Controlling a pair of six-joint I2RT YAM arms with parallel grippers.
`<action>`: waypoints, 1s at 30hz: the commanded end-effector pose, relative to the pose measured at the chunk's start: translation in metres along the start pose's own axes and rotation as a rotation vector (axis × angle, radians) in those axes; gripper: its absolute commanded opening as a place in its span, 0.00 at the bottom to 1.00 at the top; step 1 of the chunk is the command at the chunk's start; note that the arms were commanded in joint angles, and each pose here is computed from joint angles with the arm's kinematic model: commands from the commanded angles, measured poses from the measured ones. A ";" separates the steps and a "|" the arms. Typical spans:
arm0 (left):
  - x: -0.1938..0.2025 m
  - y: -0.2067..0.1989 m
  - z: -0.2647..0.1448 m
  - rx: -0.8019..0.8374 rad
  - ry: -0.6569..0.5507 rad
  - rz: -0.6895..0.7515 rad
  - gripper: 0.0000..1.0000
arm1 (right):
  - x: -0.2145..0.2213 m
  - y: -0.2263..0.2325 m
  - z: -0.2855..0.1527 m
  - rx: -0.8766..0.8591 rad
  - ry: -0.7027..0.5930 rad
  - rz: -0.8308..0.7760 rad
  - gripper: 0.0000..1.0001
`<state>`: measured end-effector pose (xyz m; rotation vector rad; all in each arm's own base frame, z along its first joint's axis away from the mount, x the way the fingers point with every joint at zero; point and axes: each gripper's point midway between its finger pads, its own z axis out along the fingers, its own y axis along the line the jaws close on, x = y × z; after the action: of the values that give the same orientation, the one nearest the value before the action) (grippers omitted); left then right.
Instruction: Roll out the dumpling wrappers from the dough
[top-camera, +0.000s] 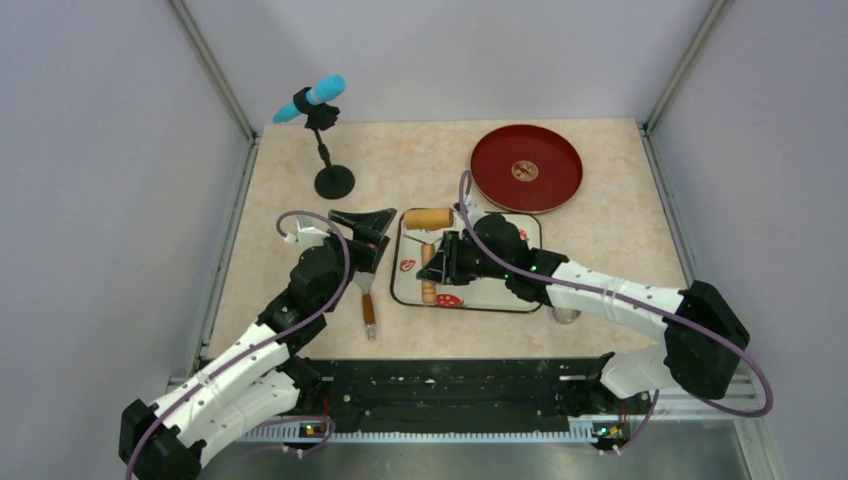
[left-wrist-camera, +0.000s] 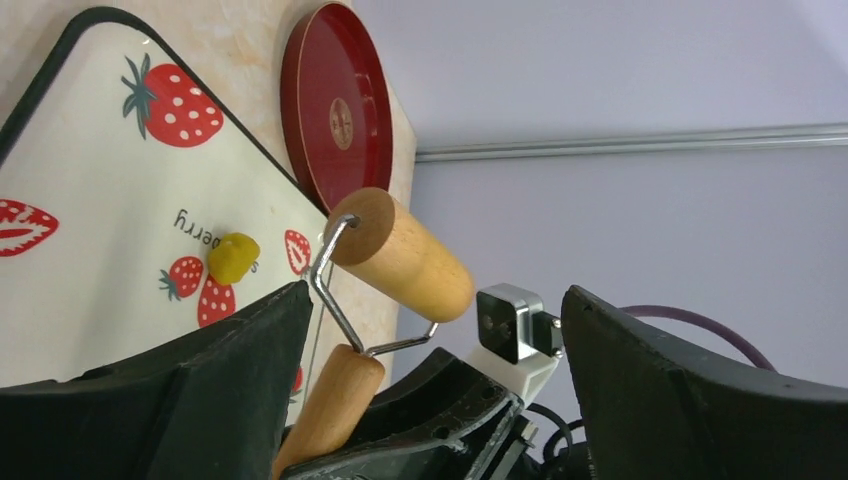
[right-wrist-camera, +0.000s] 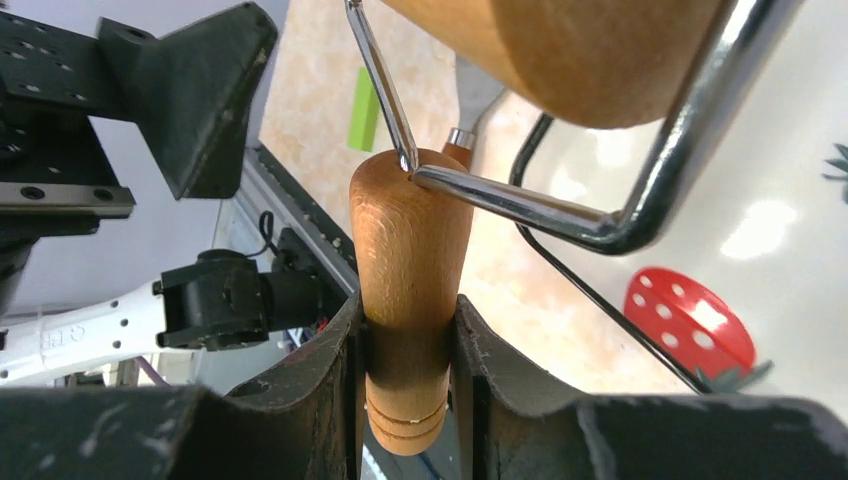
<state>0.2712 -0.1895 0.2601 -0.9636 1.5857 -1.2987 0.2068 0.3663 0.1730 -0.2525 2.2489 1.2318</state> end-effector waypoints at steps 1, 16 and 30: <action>-0.003 -0.017 -0.006 0.004 0.011 0.199 0.98 | -0.037 0.017 -0.034 0.004 -0.101 -0.043 0.00; 0.061 -0.022 -0.027 0.267 0.632 1.300 0.95 | -0.008 -0.014 -0.104 0.075 0.234 0.010 0.00; 0.132 -0.003 -0.056 0.819 0.764 1.760 0.84 | 0.031 0.006 -0.106 -0.094 0.421 0.179 0.00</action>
<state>0.1788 -0.2812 0.2494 1.2071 1.5651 -0.8040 0.1473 0.2747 0.1862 -0.3365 2.6757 1.3151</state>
